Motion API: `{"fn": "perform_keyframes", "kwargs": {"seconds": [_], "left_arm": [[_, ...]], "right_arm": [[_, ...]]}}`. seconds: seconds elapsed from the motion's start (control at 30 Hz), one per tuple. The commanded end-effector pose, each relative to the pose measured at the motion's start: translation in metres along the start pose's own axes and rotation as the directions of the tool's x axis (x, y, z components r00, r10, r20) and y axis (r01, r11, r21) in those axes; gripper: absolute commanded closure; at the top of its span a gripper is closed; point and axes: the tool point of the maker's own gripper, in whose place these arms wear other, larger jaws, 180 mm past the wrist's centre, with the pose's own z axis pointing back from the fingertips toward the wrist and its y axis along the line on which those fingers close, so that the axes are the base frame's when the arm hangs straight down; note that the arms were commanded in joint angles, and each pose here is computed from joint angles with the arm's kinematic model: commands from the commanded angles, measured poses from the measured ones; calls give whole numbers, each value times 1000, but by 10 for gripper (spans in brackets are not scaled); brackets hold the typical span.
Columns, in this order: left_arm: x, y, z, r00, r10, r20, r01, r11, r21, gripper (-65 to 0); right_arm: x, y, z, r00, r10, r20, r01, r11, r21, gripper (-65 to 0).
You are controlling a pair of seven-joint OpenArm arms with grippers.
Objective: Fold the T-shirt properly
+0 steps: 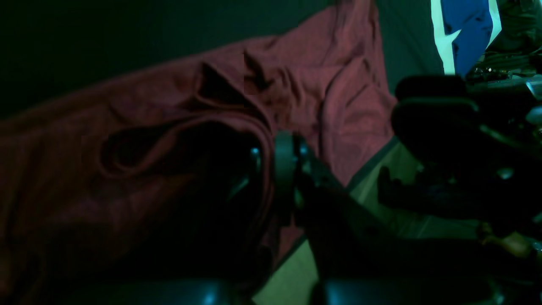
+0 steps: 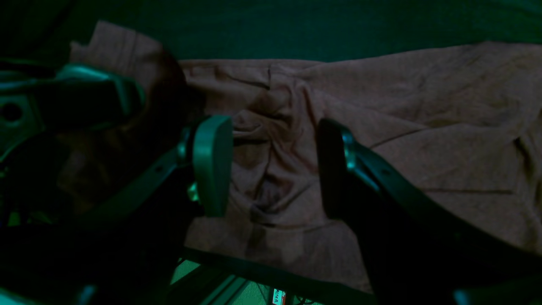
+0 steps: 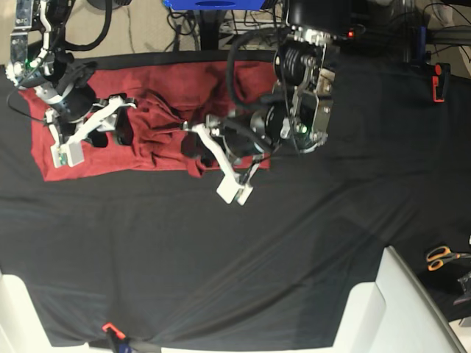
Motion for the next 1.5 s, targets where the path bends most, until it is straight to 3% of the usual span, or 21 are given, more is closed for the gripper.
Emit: {"fn": "perform_keyframes", "kwargs": {"seconds": [0.0, 0.5, 0.87, 1.0, 1.2, 1.3, 1.47], "left_arm": [[14, -14, -1, 999, -15, 37, 17, 999, -40, 0], [22, -15, -2, 998, -30, 48, 31, 999, -40, 0], [3, -25, -30, 995, -68, -71, 62, 995, -80, -3], [11, -41, -35, 992, -107, -68, 99, 989, -109, -183], [4, -49, -48, 980, -157, -126, 140, 982, -130, -393], [13, -50, -48, 980, -167, -112, 153, 980, -129, -438], [40, -60, -42, 980, -194, -51, 184, 972, -147, -438]], "right_arm": [[11, 3, 2, 999, 8, 41, -9, 1000, 13, -300], [12, 3, 2, 999, 7, 41, -8, 1000, 14, -300], [12, 2, 2, 999, 7, 43, -7, 1000, 11, -300], [12, 2, 2, 999, 7, 43, -7, 1000, 11, -300], [12, 2, 2, 999, 7, 43, -7, 1000, 11, -300], [12, 2, 2, 999, 7, 43, -7, 1000, 11, -300], [14, 2, 2, 999, 8, 48, -8, 1000, 11, -300]]}}
